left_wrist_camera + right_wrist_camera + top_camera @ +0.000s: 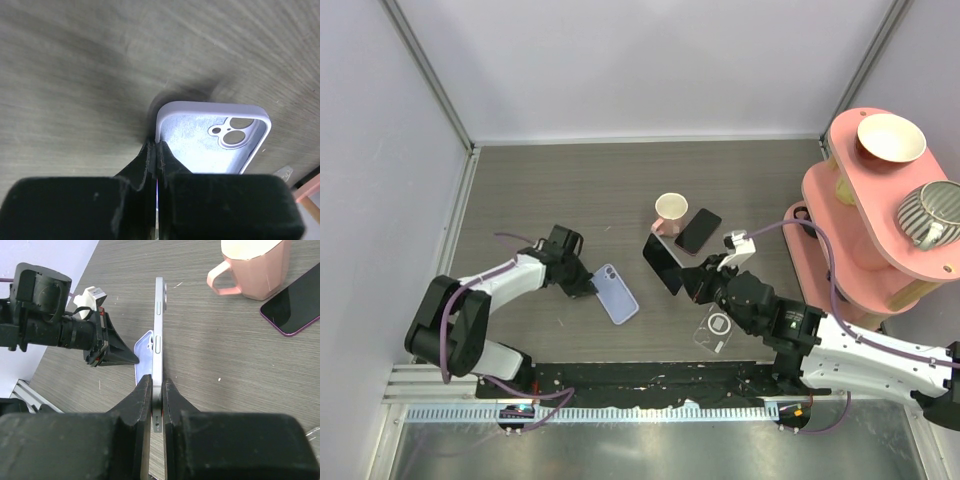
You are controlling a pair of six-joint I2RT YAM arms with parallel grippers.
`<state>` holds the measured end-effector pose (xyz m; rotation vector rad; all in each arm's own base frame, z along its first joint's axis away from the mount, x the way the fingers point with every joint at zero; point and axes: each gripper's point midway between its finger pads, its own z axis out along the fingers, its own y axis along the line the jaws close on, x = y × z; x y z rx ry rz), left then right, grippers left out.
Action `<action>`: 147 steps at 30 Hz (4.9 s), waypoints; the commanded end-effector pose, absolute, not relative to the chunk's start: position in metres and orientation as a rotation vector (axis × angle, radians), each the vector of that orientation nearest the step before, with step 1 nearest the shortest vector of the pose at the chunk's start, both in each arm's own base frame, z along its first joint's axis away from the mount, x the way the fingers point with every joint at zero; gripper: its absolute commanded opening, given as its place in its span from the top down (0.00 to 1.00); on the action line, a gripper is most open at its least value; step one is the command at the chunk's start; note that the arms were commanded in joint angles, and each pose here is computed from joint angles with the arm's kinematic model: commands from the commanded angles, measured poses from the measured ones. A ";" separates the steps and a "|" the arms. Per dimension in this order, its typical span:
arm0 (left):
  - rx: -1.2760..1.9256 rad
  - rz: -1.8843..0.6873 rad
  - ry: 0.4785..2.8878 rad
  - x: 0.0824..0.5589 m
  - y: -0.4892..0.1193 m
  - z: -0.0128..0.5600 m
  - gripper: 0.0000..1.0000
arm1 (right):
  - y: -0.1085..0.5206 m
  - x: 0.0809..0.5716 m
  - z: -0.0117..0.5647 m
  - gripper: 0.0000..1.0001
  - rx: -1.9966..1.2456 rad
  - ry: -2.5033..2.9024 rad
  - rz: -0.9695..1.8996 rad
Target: Put the phone into the phone case
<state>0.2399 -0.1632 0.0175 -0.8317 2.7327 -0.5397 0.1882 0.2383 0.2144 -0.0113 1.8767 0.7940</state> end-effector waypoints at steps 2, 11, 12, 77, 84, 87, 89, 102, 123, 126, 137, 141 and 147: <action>-1.105 -0.395 2.733 0.214 -0.164 0.015 0.93 | 0.249 0.190 0.231 0.99 0.020 1.815 0.874; -1.113 -0.470 2.672 0.213 -0.167 0.050 0.16 | 0.275 0.176 0.199 0.99 0.004 1.863 1.041; -1.093 -0.458 2.641 0.218 -0.164 0.055 0.13 | 0.278 0.174 0.195 0.99 0.006 1.870 1.063; -0.911 -0.629 2.742 0.223 -0.146 -0.008 0.97 | 0.340 0.175 0.040 0.97 0.152 2.259 1.025; -0.911 -0.619 2.751 0.219 -0.145 -0.011 1.00 | 0.335 0.169 0.015 0.90 0.181 2.333 0.978; -0.907 -0.616 2.755 0.217 -0.146 -0.011 1.00 | 0.332 0.169 0.011 0.81 0.184 2.351 0.940; -0.911 -0.614 2.750 0.217 -0.146 -0.010 1.00 | 0.331 0.171 0.012 0.76 0.188 2.353 0.923; -0.942 -0.545 2.746 0.213 -0.141 -0.013 1.00 | 0.332 0.161 0.007 0.57 0.093 2.412 0.863; -0.901 -0.517 2.736 0.224 -0.140 -0.005 1.00 | 0.328 0.173 0.067 0.42 -0.077 2.365 0.732; -0.870 -0.498 2.728 0.230 -0.138 0.002 1.00 | 0.330 0.169 0.071 0.43 -0.113 2.381 0.739; -0.760 -0.411 2.668 0.243 -0.125 0.033 1.00 | 0.303 0.167 0.085 0.41 -0.124 2.394 0.636; -0.677 -0.596 2.621 0.244 -0.143 0.048 0.99 | 0.301 0.180 0.099 0.45 -0.144 2.341 0.655; -0.634 -0.803 2.555 0.236 -0.161 0.056 0.80 | 0.312 0.207 0.097 0.67 -0.268 2.320 0.768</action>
